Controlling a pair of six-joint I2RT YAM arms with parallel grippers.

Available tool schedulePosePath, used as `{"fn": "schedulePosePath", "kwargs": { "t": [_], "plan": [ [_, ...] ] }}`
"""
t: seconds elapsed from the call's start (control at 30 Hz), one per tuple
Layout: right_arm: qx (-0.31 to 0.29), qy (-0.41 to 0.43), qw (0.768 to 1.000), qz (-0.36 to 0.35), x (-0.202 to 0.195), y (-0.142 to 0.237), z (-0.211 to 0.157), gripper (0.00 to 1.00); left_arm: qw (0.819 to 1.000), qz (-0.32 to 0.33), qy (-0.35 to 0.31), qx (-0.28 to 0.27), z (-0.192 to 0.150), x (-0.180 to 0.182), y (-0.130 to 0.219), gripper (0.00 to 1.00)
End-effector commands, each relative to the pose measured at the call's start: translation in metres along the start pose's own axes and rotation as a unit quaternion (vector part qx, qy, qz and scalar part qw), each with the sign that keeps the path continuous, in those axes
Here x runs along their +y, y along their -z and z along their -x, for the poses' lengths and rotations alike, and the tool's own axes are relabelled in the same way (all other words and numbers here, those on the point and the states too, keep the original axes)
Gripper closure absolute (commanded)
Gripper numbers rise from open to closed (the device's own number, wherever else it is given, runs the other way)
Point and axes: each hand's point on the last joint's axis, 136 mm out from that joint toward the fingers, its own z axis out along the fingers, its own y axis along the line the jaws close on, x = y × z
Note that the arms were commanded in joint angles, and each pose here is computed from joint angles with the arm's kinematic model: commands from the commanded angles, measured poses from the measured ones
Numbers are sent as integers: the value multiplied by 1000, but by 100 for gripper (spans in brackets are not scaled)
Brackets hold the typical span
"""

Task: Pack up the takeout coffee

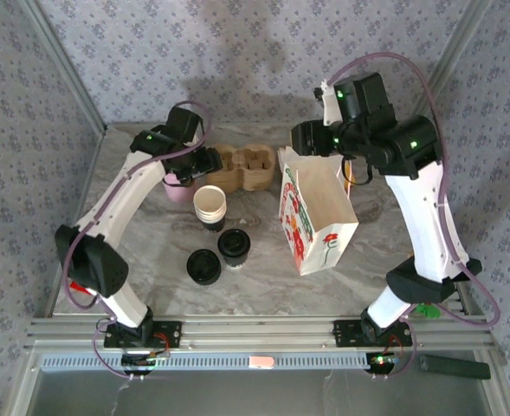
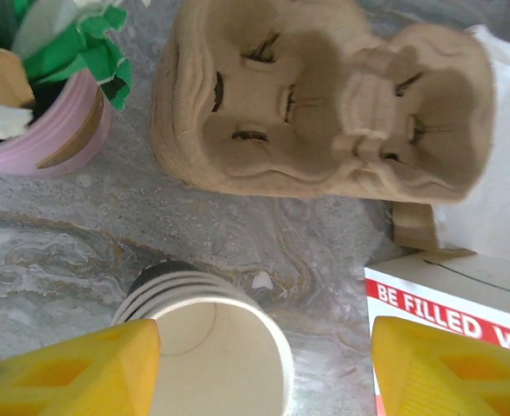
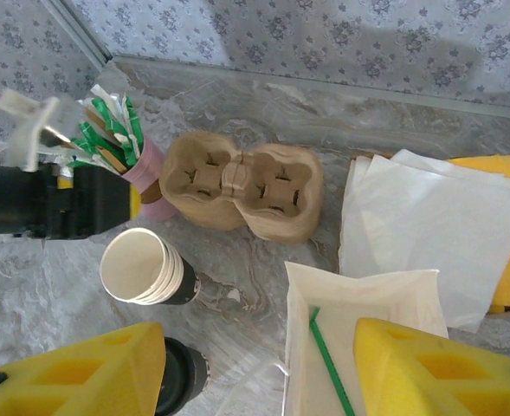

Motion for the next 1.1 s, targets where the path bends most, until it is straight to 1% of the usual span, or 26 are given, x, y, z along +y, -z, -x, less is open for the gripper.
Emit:
{"fn": "schedulePosePath", "kwargs": {
  "t": [0.0, 0.23, 0.4, 0.7, 0.9, 1.07],
  "plan": [
    [-3, -3, 1000, 2, 4, -9, 4, 39, 1000, -13, 14, 6, 4, -4, -13, 35],
    [12, -8, 1000, 12, 10, -24, 5, 39, 999, -9, 37, 22, 7, 6, -40, 35],
    [16, -11, 1000, 15, 13, -28, 4, 39, 998, -14, 47, 30, 12, 9, -52, 35],
    [24, -13, 1000, 12, 11, -27, 0, 39, 998, -20, 54, 35, 20, 7, -66, 36],
    [28, -11, 999, 11, 10, -25, -2, 39, 997, -26, 59, 40, 23, 3, -74, 40],
    [33, -7, 999, 8, 9, -23, -6, 39, 997, -32, 61, 34, 28, 0, -71, 40]
  ]
}}
